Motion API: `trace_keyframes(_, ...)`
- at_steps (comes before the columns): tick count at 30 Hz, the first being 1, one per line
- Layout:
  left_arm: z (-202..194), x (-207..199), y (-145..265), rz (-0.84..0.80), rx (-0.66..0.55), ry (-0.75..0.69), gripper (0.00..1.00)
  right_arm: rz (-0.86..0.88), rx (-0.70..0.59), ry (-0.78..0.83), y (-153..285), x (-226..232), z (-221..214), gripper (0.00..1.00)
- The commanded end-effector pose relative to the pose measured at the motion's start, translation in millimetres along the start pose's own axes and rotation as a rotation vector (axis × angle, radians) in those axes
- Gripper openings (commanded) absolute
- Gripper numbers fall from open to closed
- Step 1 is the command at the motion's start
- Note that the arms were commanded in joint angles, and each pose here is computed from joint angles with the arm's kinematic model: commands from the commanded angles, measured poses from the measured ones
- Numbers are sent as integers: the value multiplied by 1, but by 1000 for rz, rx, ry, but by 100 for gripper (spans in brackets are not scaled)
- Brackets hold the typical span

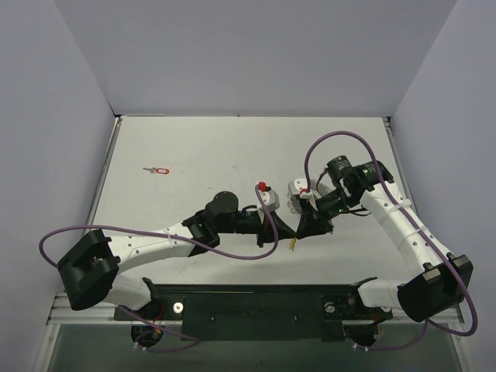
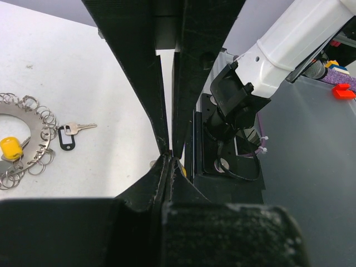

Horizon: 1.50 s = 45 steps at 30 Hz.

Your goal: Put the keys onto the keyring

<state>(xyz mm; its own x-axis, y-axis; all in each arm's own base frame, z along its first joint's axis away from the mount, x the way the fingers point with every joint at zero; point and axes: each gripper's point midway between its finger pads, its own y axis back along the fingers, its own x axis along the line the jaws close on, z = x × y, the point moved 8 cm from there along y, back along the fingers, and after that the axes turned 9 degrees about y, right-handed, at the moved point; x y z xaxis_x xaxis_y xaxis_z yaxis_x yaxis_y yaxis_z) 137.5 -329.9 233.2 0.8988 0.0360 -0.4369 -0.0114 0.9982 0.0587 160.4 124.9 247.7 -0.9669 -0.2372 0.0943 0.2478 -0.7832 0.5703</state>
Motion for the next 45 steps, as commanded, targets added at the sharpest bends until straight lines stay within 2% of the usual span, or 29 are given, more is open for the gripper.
trace_keyframes(1, 13, -3, -5, -14, -53, -22, 0, 16, -12, -14, 0, 4, 6, 0)
trace_keyframes(9, 17, -5, -5, -13, -99, 17, 2, 21, -46, -39, -1, 7, 7, 0)
trace_keyframes(13, 17, -7, 2, -14, -177, 60, 28, 24, -68, -42, -2, 10, 6, 0)
trace_keyframes(15, 17, -9, 6, -19, -208, 67, 35, 25, -79, -49, -2, 10, 5, 0)
trace_keyframes(17, 15, -9, 10, -16, -215, 81, 38, 24, -88, -51, -1, 11, 6, 0)
trace_keyframes(25, 14, -8, 23, -18, -239, 76, 40, 19, -117, -69, -1, 11, 2, 0)
trace_keyframes(32, 4, -13, 41, -45, -246, -34, 39, 77, -154, -11, -2, 21, 0, 0)
trace_keyframes(45, 3, -19, 18, -187, -221, -21, 33, 113, -173, 47, -2, 23, -1, 0)
